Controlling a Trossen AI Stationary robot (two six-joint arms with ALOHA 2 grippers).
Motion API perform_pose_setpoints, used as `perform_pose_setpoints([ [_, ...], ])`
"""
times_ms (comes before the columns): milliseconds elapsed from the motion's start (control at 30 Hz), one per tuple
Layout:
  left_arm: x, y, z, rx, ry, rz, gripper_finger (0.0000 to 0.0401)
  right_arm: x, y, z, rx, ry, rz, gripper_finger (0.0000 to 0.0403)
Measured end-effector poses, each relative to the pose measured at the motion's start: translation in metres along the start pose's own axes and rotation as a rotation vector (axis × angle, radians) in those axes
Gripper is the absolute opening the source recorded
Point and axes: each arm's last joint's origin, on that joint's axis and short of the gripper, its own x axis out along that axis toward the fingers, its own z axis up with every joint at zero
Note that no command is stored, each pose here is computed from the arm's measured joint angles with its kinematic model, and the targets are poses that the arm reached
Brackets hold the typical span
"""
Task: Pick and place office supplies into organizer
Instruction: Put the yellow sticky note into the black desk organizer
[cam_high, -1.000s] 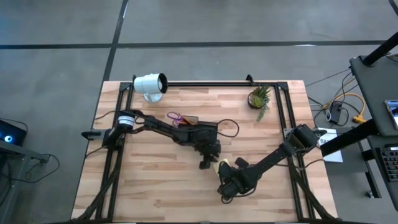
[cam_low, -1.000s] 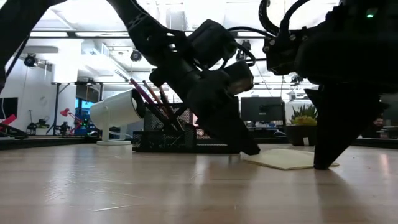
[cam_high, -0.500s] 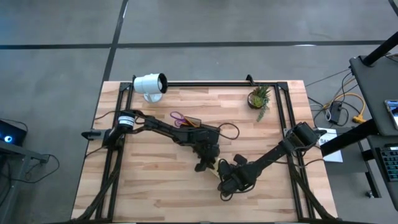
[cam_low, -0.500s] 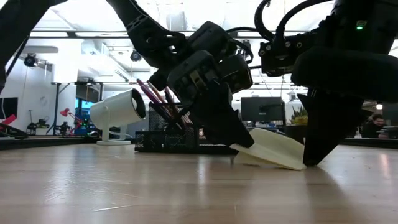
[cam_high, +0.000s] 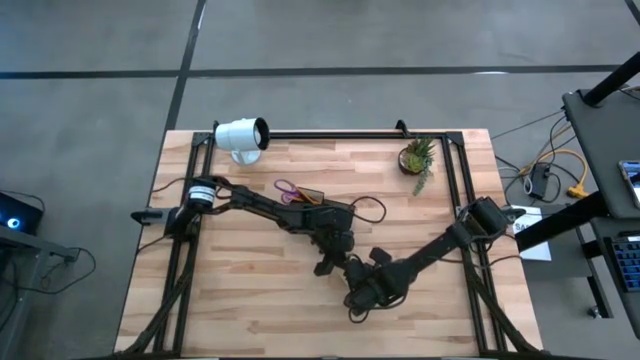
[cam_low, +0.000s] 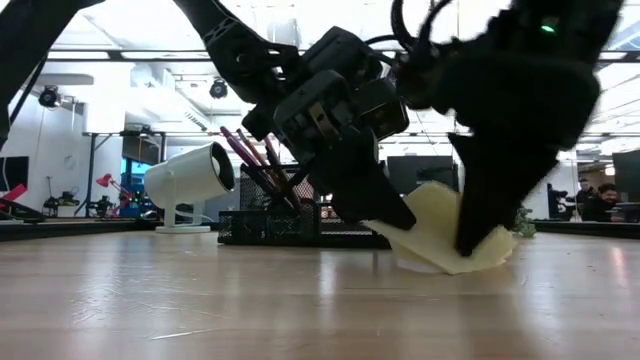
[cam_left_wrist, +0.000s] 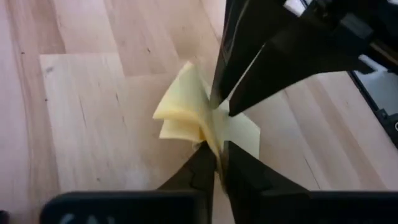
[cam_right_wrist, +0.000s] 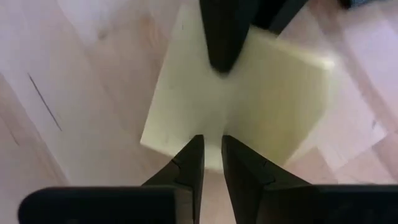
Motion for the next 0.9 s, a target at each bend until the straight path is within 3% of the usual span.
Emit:
perform_pose_setpoints([
  [233,-0.022,-0.013,0.017,0.044,-0.024,0.054,0.0001,-0.021,0.009,0.008,-0.015,-0.017,-0.019,0.0048],
  [467,-0.068,-0.036,0.034,0.139,0.023,0.215,0.0000,-0.070,0.009,0.010,-0.001,-0.121,-0.189,0.0049],
  [700,-0.117,-0.062,0.048,0.419,0.067,0.619,0.0000,-0.109,0.000,0.015,0.073,-0.231,-0.320,0.0049],
  [900,-0.119,-0.051,0.037,0.616,0.221,0.881,0.0000,-0.116,0.000,0.019,0.059,-0.264,-0.329,0.0048],
])
